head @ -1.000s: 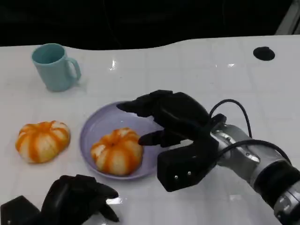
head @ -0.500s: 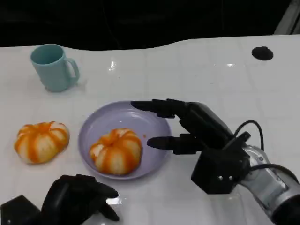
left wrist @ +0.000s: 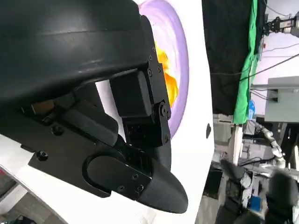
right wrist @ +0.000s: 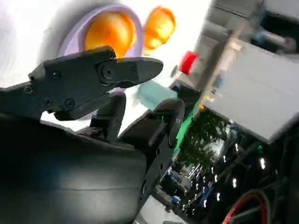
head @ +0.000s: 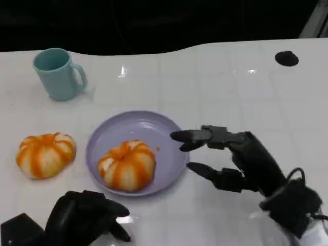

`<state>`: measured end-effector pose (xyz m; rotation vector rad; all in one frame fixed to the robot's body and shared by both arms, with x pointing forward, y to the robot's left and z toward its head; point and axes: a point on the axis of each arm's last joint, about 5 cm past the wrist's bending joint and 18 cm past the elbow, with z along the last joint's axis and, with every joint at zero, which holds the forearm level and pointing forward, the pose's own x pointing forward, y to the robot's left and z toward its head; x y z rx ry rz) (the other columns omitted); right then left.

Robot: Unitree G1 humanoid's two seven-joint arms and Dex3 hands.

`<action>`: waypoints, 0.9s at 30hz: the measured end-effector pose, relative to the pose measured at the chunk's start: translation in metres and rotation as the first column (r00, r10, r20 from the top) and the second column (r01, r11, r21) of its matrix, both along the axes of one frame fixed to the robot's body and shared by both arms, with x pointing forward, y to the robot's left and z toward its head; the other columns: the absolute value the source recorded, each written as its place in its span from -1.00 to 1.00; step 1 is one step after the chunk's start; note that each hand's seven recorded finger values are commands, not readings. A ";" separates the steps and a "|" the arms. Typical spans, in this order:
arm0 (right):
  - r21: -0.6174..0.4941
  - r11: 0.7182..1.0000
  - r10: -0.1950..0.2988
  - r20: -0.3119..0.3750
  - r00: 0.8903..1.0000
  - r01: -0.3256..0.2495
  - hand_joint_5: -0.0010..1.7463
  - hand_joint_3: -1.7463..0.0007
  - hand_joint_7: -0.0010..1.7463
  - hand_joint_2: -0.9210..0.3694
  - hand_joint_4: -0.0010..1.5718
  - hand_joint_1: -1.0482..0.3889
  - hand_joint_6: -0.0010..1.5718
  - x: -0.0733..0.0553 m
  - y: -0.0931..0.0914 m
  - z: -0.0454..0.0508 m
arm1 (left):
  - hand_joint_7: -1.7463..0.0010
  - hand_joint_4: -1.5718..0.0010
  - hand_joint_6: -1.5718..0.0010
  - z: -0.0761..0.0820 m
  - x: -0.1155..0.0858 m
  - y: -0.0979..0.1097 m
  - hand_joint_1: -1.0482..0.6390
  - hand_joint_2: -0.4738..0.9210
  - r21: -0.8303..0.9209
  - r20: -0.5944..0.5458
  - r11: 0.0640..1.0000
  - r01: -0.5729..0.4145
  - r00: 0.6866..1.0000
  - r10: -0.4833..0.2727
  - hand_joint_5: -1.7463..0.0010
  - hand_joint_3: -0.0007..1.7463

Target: Grasp the bread from the table and place it into the plate.

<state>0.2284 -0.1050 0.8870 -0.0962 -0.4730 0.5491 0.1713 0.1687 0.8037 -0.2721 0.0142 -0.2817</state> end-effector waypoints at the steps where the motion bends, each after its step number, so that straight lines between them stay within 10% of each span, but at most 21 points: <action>1: 0.040 0.999 0.001 -0.022 1.000 0.000 0.49 -0.27 0.07 -0.30 -0.28 0.16 -0.21 -0.003 -0.002 -0.0019 | 0.76 -0.97 -1.00 0.000 0.000 0.000 -1.00 0.90 0.000 0.000 1.000 0.000 1.000 0.000 0.38 -1.00; 12: 0.168 0.984 -0.030 -0.126 0.992 0.051 0.99 -0.48 0.76 -0.31 0.04 0.16 -0.07 -0.034 -0.024 -0.0130 | 0.77 -0.97 -1.00 0.000 -0.001 0.001 -1.00 0.91 -0.005 -0.010 1.000 -0.001 1.000 0.001 0.39 -0.99; 27: 0.159 0.980 -0.080 -0.223 0.972 0.117 1.00 -0.45 0.91 -0.28 0.07 0.15 -0.14 -0.068 -0.046 -0.0267 | 0.79 -0.97 -1.00 0.001 -0.002 0.002 -1.00 0.91 -0.011 0.001 1.000 -0.003 1.000 0.003 0.39 -0.99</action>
